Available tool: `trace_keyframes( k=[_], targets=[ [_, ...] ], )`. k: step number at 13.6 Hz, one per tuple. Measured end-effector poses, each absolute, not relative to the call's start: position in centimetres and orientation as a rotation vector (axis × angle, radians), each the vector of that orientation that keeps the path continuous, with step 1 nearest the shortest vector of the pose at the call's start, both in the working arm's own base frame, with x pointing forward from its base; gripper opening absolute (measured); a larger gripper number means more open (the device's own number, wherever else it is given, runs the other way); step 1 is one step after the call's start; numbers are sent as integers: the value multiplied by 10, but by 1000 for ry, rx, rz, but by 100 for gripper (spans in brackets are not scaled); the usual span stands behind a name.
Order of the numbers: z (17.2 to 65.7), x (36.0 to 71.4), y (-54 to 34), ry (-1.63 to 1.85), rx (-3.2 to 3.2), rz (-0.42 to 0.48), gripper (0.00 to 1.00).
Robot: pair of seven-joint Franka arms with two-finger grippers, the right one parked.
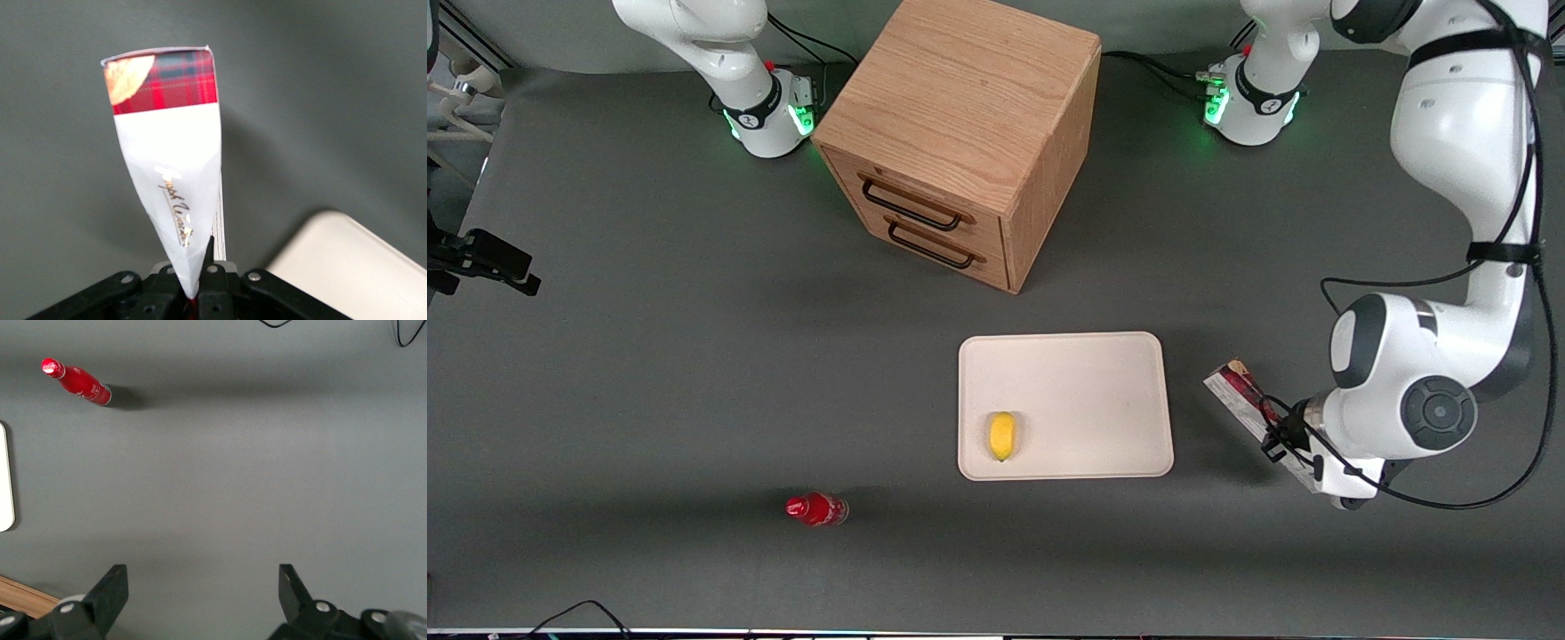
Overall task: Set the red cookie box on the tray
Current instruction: 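Carry the cookie box over the white tray and lower it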
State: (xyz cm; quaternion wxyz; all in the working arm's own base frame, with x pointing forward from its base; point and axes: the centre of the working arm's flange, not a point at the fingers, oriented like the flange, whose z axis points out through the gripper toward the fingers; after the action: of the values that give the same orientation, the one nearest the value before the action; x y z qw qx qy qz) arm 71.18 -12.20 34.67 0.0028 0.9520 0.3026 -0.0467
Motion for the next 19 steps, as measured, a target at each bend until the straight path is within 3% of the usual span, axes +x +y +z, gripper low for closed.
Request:
trace_keyframes(
  k=[4, 7, 11, 14, 17, 19],
  targets=[
    [393, 687, -188, 739, 3042, -151, 5],
    [390, 670, -229, 570, 3095, -178, 5],
    [316, 652, -259, 394, 3110, -290, 5],
    [257, 641, -270, 337, 3082, -284, 5],
    [237, 638, -271, 301, 3102, -259, 5],
    [238, 639, -271, 297, 3100, -242, 22]
  ],
)
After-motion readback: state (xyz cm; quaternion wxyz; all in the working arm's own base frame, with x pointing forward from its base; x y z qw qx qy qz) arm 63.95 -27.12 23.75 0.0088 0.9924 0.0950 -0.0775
